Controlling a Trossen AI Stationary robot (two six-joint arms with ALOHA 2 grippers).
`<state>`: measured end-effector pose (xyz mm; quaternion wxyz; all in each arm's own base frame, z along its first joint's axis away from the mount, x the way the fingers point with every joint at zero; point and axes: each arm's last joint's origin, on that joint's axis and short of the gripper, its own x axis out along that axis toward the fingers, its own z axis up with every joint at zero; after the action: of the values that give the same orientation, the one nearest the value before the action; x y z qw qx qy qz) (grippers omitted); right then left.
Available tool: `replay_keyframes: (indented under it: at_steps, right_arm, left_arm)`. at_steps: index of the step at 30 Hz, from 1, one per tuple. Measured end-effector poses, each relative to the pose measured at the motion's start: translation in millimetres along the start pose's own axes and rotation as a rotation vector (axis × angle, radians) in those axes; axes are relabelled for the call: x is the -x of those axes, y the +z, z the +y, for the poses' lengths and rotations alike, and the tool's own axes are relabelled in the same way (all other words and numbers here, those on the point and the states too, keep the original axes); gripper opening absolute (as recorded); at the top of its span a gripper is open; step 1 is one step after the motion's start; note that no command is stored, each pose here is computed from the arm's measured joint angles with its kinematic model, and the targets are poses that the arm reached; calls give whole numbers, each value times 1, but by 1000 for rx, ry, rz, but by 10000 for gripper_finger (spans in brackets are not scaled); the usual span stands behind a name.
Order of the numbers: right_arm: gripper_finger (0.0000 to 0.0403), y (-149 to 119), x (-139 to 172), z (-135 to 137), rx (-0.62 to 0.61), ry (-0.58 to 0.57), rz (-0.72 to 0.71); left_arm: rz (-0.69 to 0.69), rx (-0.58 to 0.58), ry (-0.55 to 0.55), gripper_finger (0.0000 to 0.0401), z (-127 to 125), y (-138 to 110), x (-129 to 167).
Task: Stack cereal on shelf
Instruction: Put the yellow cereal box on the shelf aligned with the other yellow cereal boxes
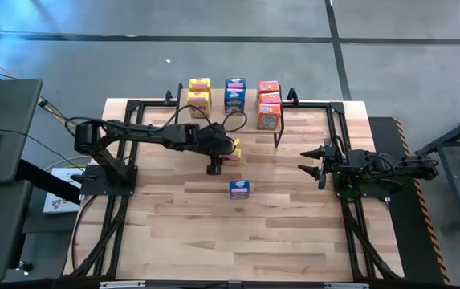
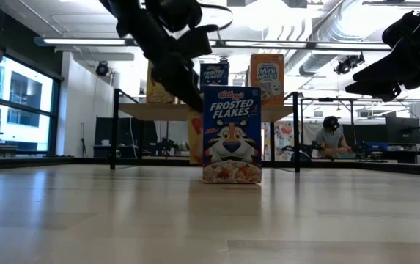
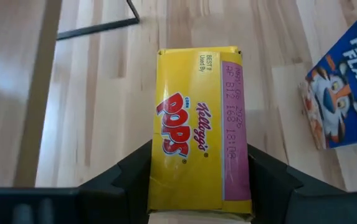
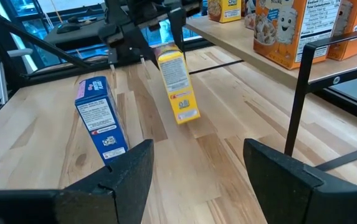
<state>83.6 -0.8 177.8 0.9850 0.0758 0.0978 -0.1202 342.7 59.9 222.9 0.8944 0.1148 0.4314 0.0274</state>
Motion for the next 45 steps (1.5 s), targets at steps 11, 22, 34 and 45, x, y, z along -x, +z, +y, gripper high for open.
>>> replay_keyframes:
  at_steps: [11, 22, 34, 45]
  right_arm:
    - [240, 0, 0, 0, 1, -1, 4]
    - [240, -1, 0, 0, 2, -1, 7]
    - [240, -1, 0, 0, 4, -2, 12]
    - [240, -1, 0, 0, 4, -2, 12]
  left_arm:
    - [39, 46, 11, 186, 1, -5, 52]
    - [-26, 46, 99, 186, 4, -13, 126]
    - [-54, -97, 268, 186, 17, -18, 181]
    - [5, -51, 298, 186, 48, -13, 198]
